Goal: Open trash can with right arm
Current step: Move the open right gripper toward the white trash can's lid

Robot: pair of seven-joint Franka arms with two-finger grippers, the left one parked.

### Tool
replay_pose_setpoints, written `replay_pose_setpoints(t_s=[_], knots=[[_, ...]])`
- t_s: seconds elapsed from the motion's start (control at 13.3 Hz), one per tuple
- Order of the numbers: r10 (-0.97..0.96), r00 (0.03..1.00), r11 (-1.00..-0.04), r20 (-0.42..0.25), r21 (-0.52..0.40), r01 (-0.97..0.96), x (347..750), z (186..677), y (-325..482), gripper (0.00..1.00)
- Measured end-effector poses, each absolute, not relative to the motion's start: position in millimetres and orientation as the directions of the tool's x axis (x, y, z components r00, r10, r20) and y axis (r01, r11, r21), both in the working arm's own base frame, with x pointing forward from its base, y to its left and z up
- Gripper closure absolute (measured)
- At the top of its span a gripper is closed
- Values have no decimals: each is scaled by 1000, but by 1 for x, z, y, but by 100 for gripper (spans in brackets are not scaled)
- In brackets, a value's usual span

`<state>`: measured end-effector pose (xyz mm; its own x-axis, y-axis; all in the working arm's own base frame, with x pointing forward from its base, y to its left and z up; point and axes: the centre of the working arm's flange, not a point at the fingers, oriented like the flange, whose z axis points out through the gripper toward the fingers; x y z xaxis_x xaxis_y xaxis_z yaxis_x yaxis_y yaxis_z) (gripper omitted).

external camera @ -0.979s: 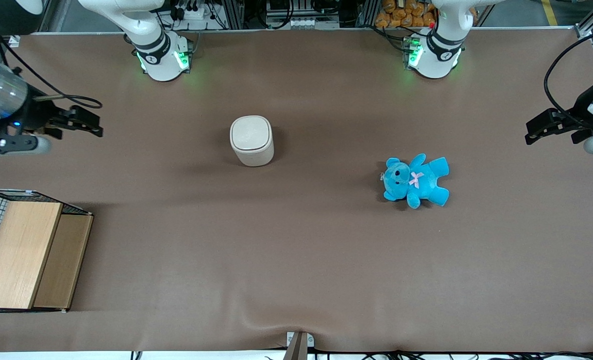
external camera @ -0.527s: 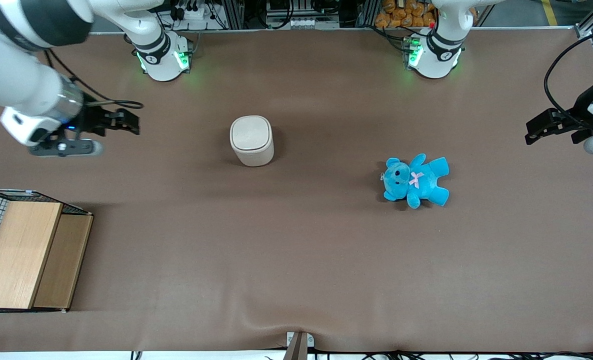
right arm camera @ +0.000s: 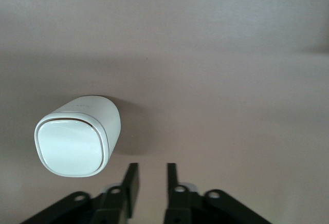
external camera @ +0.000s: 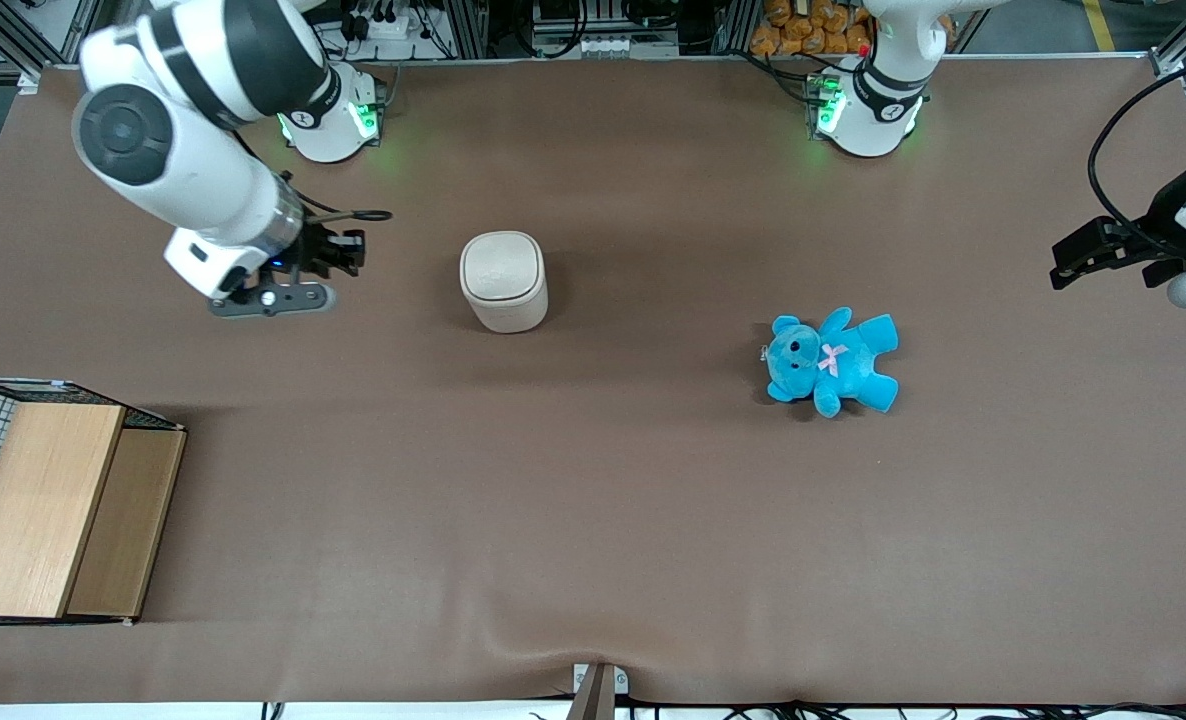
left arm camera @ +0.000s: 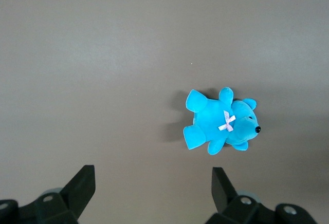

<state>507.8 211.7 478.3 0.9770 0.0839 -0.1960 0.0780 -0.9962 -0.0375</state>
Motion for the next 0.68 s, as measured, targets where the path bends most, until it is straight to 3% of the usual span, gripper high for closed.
replay_pose_setpoints(t_s=[0.08, 0.15, 0.23, 0.68], knots=[[75, 978, -997, -192, -34, 69, 503, 468, 221, 86], [63, 980, -998, -188, -28, 58, 496, 459, 234, 87], [58, 982, -998, -181, -24, 55, 488, 449, 249, 97], [96, 990, -995, -104, -40, 92, 447, 370, 286, 99]])
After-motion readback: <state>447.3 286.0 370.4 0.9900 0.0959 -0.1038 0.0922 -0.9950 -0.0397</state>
